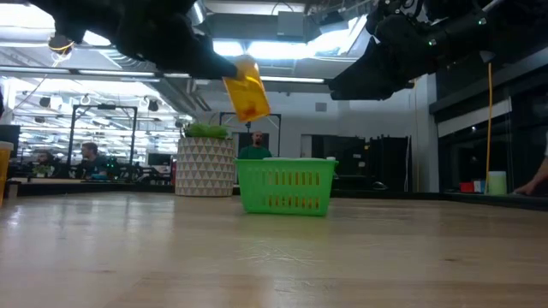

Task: Pick and place pill bottles into a basket
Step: Put the orange pill bottle into the green basket

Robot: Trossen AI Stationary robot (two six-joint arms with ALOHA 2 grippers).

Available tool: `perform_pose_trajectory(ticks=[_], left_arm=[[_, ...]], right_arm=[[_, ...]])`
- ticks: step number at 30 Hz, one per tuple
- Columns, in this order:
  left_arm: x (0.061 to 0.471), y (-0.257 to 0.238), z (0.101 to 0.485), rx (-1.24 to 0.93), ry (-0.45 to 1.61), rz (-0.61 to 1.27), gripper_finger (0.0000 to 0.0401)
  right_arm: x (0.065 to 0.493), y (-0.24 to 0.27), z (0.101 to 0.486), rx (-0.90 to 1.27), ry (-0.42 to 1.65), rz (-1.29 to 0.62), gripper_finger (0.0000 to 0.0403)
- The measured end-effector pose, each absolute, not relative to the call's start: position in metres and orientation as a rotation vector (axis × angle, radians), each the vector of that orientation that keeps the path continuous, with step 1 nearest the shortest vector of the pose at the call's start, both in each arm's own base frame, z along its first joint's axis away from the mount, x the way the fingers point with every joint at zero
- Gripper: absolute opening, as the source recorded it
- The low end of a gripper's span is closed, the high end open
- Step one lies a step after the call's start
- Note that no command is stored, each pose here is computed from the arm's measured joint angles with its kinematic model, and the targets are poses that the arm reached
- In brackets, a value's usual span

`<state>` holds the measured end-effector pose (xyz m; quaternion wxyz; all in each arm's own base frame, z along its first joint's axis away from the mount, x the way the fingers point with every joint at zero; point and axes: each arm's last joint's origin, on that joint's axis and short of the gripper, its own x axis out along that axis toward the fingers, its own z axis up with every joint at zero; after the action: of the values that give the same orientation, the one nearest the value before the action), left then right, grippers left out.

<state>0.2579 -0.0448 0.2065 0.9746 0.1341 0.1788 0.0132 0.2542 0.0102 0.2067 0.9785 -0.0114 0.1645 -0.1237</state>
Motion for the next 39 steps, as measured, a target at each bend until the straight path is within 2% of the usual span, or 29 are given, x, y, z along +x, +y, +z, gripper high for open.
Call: perform_pose_trajectory(ticks=[13, 23, 28, 39], left_arm=[[0.279, -0.022, 0.189, 0.124, 0.345, 0.0, 0.021], [0.308, -0.018, 0.192, 0.131, 0.354, -0.06, 0.021], [0.322, -0.014, 0.183, 0.161, 0.483, -0.056, 0.021], [0.331, -0.014, 0.176, 0.194, 0.52, -0.059, 0.021]], right_arm=[[0.254, 0.01, 0.207, -0.019, 0.331, -0.25, 0.0291], [0.254, 0.01, 0.207, -0.017, 0.332, -0.25, 0.0291], [0.254, 0.01, 0.206, -0.017, 0.335, -0.25, 0.0291], [0.254, 0.01, 0.206, -0.019, 0.339, -0.25, 0.0291]])
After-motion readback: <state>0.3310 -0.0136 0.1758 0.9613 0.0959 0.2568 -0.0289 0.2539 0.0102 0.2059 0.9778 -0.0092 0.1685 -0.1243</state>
